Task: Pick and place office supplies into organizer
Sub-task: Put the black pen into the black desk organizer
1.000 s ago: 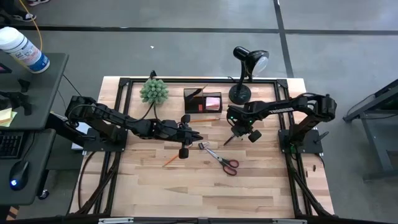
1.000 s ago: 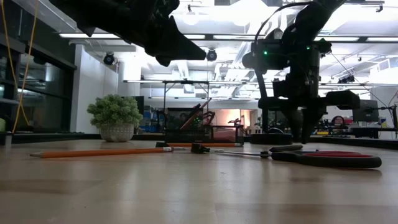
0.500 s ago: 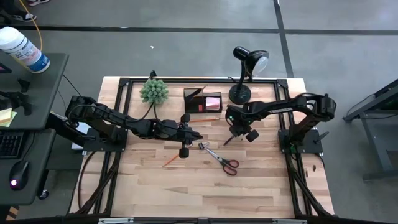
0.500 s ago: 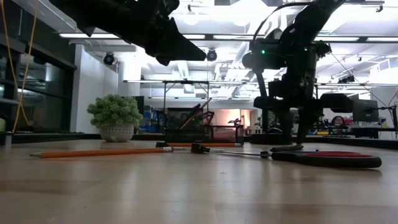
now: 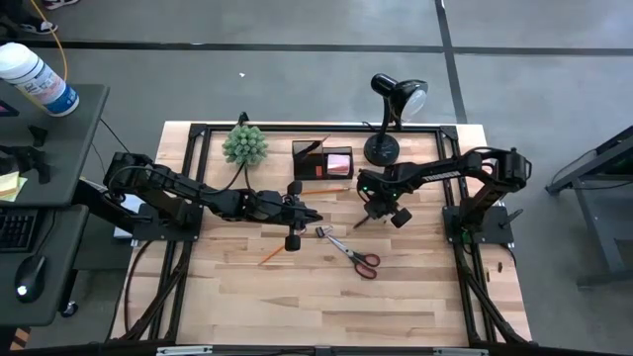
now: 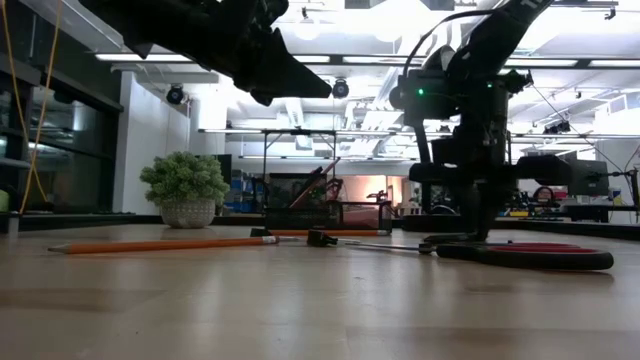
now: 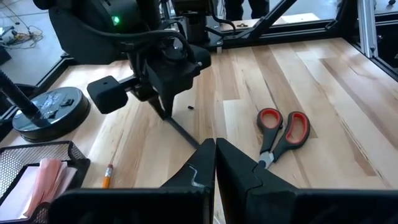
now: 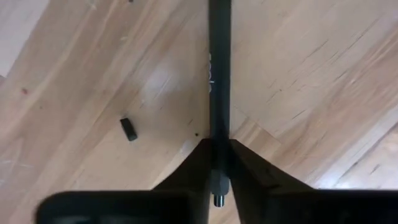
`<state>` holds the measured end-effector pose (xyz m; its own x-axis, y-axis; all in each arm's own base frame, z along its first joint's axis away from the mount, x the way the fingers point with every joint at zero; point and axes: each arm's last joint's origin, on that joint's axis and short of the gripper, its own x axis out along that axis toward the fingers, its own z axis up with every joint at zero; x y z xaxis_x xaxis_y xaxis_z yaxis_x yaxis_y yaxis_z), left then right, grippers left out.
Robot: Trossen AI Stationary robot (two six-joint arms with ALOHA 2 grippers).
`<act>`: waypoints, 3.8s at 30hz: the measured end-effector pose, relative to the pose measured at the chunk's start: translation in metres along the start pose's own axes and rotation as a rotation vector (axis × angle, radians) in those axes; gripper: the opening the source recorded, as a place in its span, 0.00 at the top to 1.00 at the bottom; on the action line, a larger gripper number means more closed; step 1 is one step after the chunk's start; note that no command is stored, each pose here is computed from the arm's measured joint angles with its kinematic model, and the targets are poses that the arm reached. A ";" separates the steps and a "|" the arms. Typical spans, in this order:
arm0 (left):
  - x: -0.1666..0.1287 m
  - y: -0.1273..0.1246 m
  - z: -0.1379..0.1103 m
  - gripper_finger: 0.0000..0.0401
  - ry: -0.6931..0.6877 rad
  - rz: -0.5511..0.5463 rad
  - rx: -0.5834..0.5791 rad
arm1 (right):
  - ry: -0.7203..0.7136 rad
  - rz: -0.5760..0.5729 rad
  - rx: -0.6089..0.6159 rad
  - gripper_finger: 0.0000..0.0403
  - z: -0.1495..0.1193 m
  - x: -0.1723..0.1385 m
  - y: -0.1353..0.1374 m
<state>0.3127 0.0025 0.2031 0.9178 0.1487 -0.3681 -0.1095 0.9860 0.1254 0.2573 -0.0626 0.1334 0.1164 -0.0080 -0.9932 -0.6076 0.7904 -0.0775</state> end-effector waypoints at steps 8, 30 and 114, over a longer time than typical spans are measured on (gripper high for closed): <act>0.000 0.001 0.000 0.99 0.002 0.022 0.000 | 0.022 -0.006 0.034 0.95 -0.001 0.000 0.000; 0.000 -0.001 0.000 0.99 -0.003 -0.034 -0.055 | -0.209 -0.368 0.351 0.96 0.030 -0.077 -0.056; -0.117 0.089 0.084 0.58 -0.538 0.458 -0.083 | -1.266 -0.487 0.442 0.96 0.065 -0.216 -0.119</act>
<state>0.2282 0.0670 0.3350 0.8313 0.5134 0.2130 -0.5386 0.8388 0.0801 0.3552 -0.1148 0.3627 0.9933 0.0279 -0.1118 -0.0409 0.9924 -0.1158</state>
